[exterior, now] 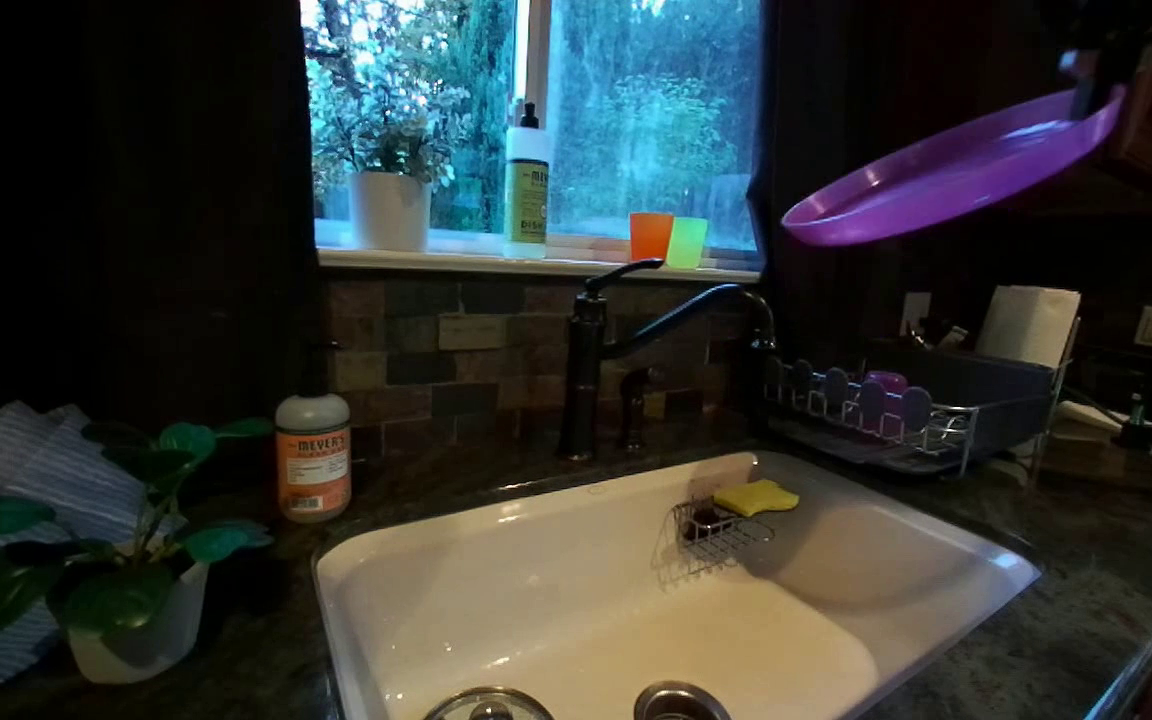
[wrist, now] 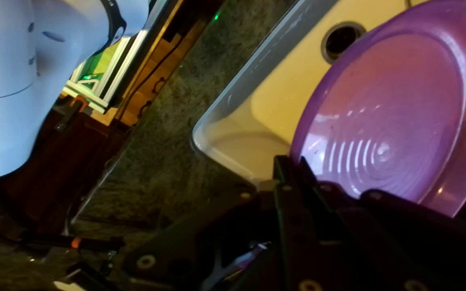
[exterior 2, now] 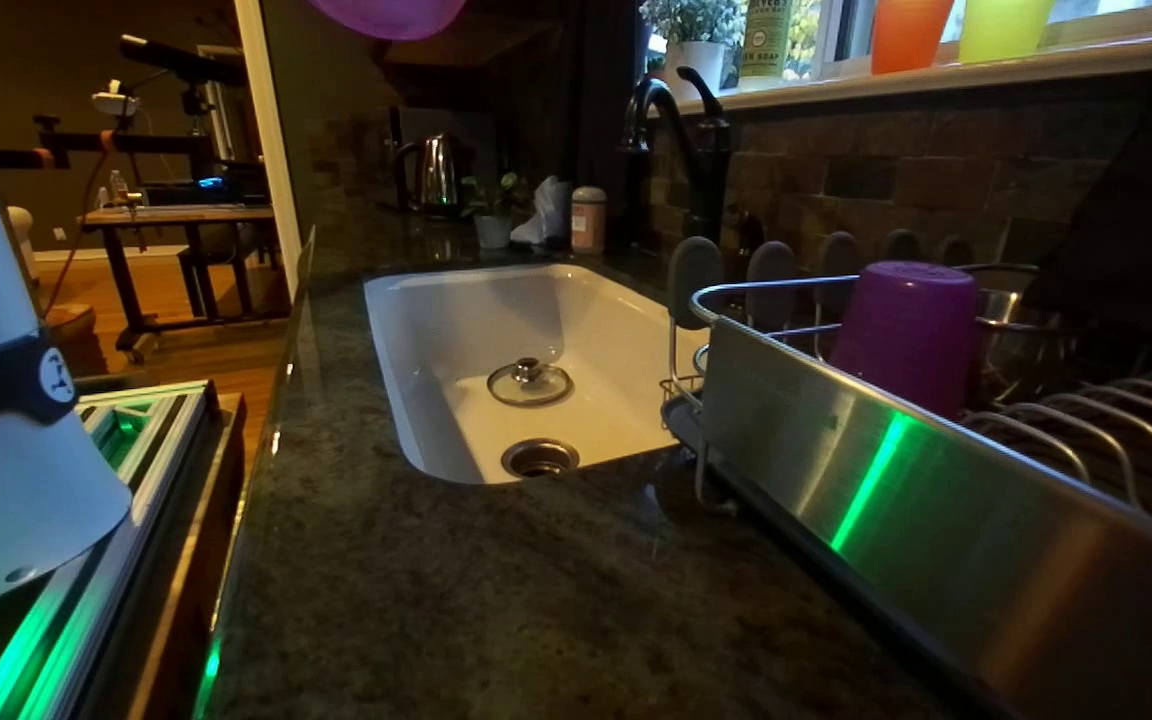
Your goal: Move the purple plate to the dish rack
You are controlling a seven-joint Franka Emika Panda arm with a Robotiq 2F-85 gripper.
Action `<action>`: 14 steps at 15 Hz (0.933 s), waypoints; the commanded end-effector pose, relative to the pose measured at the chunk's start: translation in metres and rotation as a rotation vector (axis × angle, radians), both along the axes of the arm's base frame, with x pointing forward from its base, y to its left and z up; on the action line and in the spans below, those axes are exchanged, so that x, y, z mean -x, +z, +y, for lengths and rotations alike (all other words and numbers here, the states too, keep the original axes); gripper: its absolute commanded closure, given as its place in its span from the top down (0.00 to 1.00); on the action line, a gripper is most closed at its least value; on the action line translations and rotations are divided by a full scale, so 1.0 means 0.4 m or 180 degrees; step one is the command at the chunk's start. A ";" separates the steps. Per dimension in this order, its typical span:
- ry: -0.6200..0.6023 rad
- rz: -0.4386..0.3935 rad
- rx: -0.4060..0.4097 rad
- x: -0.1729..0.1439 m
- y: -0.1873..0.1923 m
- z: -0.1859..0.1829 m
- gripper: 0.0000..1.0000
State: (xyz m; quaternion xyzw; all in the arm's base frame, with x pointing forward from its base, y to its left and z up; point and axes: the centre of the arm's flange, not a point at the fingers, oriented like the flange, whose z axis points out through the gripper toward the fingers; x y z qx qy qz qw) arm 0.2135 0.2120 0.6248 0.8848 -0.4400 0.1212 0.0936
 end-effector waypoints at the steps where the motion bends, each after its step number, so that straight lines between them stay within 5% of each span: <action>1: -0.0545 -0.0253 0.0225 0.038 0.054 -0.121 0.01; 4: -0.1030 -0.0397 0.0318 0.049 0.072 -0.213 0.01; 5: -0.0727 -0.0317 0.0256 0.037 0.078 -0.161 0.04; 9: -0.0923 -0.0348 0.0226 0.022 0.070 -0.193 0.01; 14: -0.1802 -0.0644 0.0073 0.000 0.154 -0.438 0.01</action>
